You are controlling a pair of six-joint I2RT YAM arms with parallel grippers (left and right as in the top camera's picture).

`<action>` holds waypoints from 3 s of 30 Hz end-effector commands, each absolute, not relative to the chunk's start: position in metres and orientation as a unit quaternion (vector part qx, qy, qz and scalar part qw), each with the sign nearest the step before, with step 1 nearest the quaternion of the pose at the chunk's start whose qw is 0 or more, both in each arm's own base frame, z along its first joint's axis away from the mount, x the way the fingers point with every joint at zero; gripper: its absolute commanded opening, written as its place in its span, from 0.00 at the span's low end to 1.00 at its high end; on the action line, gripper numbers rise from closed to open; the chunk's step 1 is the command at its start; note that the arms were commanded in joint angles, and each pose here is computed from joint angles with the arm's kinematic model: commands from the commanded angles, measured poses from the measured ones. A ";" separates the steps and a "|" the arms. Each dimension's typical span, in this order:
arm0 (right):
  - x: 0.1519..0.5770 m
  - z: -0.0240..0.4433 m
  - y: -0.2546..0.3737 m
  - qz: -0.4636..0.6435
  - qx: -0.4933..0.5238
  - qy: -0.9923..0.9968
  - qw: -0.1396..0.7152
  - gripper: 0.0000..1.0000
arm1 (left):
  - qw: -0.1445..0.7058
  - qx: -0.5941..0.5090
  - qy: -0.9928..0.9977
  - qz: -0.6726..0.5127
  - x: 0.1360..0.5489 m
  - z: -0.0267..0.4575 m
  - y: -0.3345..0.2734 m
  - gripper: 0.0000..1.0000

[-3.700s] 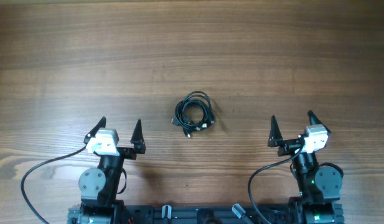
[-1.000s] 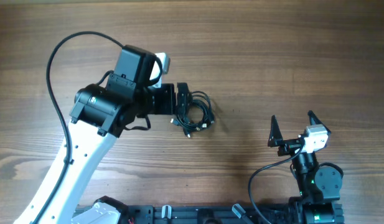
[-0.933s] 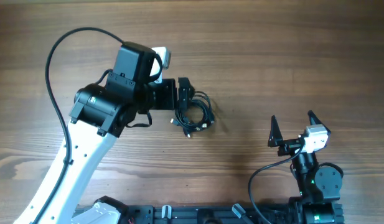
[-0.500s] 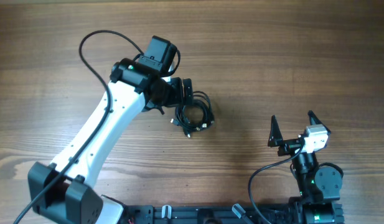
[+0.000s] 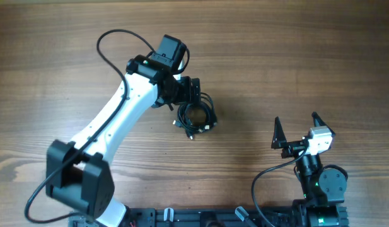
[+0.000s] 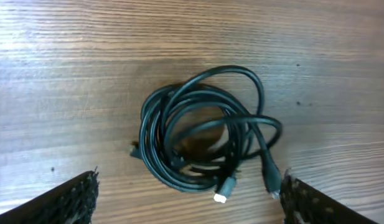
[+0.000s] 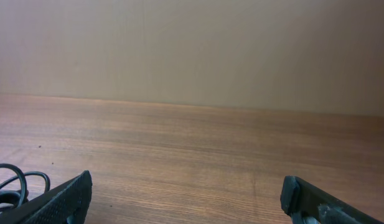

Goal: Untangle cables
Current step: 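Move the left gripper over the black cable bundle and lower, then close the left gripper on a loop of the black cable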

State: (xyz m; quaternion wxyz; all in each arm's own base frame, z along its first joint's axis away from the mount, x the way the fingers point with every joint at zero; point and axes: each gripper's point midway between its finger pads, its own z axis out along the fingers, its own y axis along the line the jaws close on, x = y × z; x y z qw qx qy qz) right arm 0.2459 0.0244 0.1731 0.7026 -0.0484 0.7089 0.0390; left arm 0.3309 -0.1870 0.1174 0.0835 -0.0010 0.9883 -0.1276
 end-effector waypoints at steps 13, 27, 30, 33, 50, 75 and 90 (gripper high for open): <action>0.246 0.175 0.021 0.029 -0.046 0.706 0.706 1.00 | 0.067 0.106 0.985 -0.121 0.342 0.079 -0.200 0.69; 0.246 0.175 0.021 0.029 -0.046 0.706 0.706 1.00 | 0.045 0.108 0.983 -0.139 0.339 0.063 -0.209 0.48; 0.246 0.175 0.021 0.029 -0.046 0.706 0.706 1.00 | 0.045 0.111 0.983 -0.139 0.339 0.063 -0.209 0.48; 0.246 0.175 0.021 0.029 -0.046 0.706 0.706 1.00 | 0.046 0.119 0.982 -0.139 0.339 0.063 -0.209 0.47; 0.246 0.175 0.021 0.029 -0.046 0.706 0.706 1.00 | 0.052 0.147 0.978 -0.136 0.339 0.058 -0.208 0.45; 0.246 0.175 0.021 0.029 -0.046 0.706 0.706 1.00 | 0.064 0.145 0.977 -0.141 0.342 0.050 -0.211 0.04; 0.246 0.175 0.021 0.029 -0.046 0.706 0.706 1.00 | 0.146 0.076 0.957 -0.240 0.334 0.158 -0.225 0.04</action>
